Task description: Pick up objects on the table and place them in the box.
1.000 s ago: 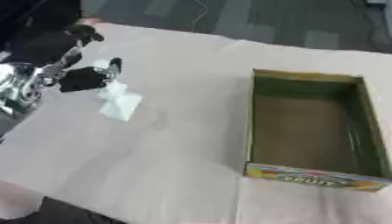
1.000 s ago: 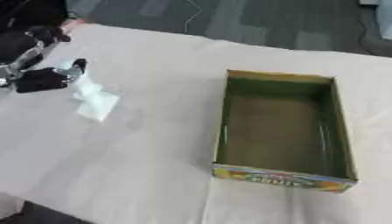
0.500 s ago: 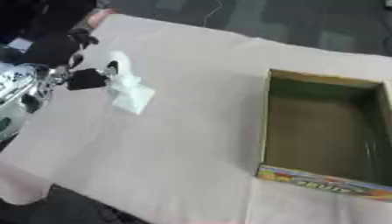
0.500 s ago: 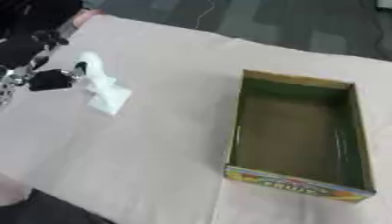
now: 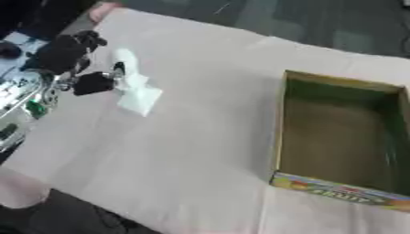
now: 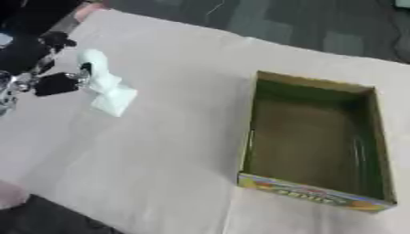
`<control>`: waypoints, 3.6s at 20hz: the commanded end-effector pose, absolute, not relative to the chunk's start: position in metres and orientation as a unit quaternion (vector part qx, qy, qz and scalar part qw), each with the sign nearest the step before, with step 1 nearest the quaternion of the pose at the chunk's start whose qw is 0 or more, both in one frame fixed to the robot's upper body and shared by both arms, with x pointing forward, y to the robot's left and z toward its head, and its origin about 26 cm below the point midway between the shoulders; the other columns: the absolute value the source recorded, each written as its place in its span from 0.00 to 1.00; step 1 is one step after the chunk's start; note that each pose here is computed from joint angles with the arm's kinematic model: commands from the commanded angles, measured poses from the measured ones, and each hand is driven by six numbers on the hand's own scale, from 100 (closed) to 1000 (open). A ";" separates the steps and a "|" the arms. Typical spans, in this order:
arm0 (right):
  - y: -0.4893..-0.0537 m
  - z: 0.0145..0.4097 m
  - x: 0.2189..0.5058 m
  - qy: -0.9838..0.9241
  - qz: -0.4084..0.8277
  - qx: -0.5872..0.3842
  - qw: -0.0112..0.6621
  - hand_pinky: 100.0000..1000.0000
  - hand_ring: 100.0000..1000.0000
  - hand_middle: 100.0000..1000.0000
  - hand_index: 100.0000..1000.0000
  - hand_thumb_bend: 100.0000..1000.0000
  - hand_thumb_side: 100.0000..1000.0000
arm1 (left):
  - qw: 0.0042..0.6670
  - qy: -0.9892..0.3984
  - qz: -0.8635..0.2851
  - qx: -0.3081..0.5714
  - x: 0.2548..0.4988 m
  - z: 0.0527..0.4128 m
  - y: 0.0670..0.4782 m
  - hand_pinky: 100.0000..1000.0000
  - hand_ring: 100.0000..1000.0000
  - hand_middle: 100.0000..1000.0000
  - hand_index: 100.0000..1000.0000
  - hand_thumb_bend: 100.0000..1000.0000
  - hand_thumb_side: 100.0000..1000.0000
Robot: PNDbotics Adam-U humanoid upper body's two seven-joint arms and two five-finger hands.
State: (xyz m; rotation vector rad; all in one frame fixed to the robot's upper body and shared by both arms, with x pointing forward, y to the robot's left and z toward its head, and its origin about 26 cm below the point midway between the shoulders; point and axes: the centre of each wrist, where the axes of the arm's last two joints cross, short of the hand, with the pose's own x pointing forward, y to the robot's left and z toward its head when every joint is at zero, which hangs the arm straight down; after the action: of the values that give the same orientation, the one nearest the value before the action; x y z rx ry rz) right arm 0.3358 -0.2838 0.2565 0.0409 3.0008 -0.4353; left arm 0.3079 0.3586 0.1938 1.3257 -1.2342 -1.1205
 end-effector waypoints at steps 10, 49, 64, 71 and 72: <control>-0.286 0.270 0.334 0.986 -0.148 0.016 0.074 0.38 0.29 0.32 0.48 0.00 1.00 | 0.487 -0.488 -0.470 0.551 0.314 0.198 0.370 1.00 0.92 0.98 1.00 0.12 0.88; -0.286 0.274 0.343 0.983 -0.156 0.001 0.093 0.38 0.30 0.32 0.48 0.00 1.00 | 0.553 -0.441 -0.500 0.500 0.325 0.188 0.372 0.06 0.44 0.86 1.00 0.00 0.19; -0.287 0.274 0.344 0.983 -0.159 0.001 0.092 0.38 0.30 0.32 0.48 0.00 1.00 | 0.537 -0.451 -0.501 0.508 0.326 0.177 0.367 0.00 0.00 0.00 0.12 0.00 0.41; -0.287 0.273 0.344 0.983 -0.161 0.001 0.090 0.38 0.30 0.32 0.48 0.00 1.00 | 0.490 -0.478 -0.494 0.536 0.325 0.185 0.364 0.00 0.00 0.00 0.10 0.00 0.46; -0.287 0.273 0.344 0.983 -0.161 0.001 0.090 0.38 0.30 0.32 0.48 0.00 1.00 | 0.482 -0.486 -0.488 0.541 0.324 0.187 0.363 0.00 0.00 0.00 0.10 0.00 0.60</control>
State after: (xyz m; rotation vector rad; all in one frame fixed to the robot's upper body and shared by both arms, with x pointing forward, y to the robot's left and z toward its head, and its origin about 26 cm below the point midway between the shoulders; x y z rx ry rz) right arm 0.3453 -0.2860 0.2629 -0.0093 2.9791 -0.4403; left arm 0.3258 0.3665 0.1924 1.3202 -1.1843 -1.1628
